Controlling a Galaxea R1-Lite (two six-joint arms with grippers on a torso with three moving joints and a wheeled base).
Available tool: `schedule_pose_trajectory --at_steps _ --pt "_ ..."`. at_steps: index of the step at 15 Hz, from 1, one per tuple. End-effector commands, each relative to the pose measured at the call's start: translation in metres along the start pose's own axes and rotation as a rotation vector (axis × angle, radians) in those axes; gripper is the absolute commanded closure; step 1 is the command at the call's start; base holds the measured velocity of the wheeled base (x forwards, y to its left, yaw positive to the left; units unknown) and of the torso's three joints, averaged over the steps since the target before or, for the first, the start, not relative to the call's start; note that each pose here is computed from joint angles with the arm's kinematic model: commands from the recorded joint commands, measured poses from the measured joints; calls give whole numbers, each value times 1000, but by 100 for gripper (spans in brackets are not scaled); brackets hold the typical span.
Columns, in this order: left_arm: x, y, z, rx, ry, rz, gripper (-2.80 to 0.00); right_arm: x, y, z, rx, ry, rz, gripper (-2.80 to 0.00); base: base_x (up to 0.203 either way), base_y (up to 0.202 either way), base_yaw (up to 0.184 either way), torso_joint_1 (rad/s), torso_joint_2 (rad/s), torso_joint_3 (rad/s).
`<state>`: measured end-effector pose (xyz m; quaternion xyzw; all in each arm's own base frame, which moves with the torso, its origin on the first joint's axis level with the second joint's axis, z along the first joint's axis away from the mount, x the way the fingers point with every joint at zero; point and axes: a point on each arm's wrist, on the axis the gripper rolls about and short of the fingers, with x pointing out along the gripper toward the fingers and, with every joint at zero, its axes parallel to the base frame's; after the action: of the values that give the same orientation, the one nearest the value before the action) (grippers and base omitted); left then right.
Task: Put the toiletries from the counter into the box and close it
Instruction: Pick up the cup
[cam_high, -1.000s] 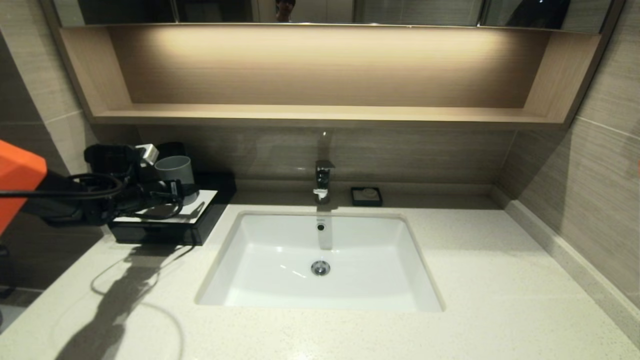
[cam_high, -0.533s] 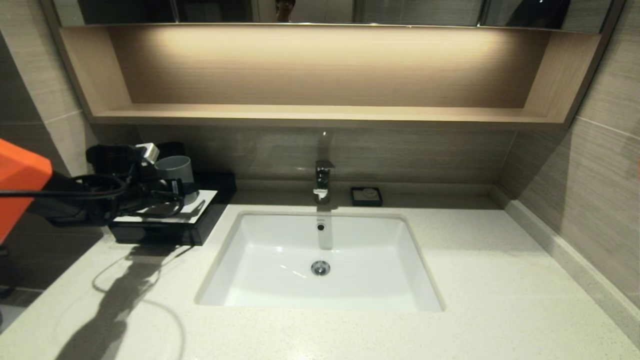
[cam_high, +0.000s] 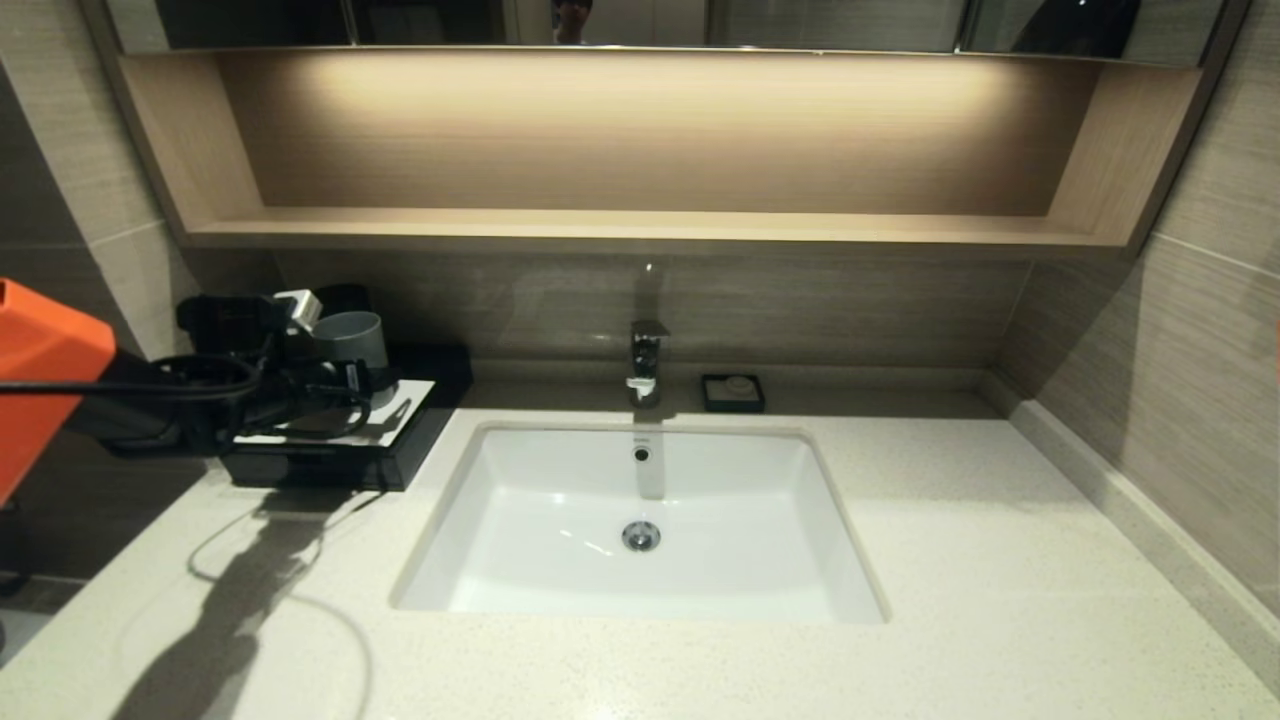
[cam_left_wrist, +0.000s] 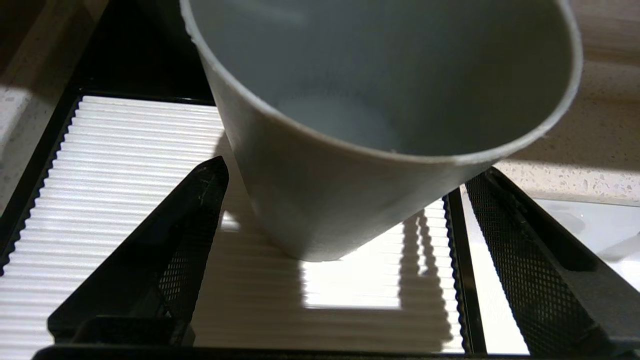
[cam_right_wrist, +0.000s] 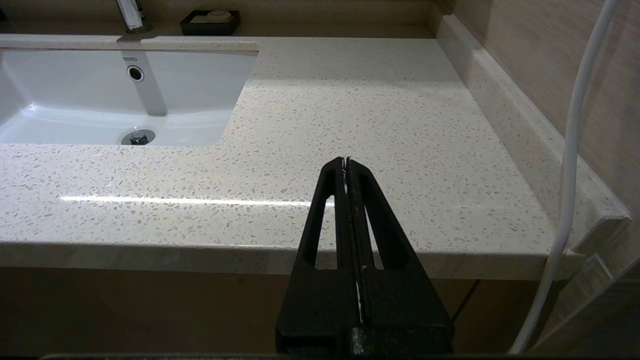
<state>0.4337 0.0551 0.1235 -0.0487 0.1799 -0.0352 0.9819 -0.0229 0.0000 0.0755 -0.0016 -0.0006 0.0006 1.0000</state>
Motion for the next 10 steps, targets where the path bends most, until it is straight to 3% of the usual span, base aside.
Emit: schedule_pose_trajectory --at_steps 1,10 --pt "2 1 -2 -1 -1 -2 -280 0 0 0 0 1 0 0 0 0 0 0 0 0" --pt "4 -1 -4 5 -18 -8 -280 0 0 0 0 3 0 0 0 0 0 0 0 0"
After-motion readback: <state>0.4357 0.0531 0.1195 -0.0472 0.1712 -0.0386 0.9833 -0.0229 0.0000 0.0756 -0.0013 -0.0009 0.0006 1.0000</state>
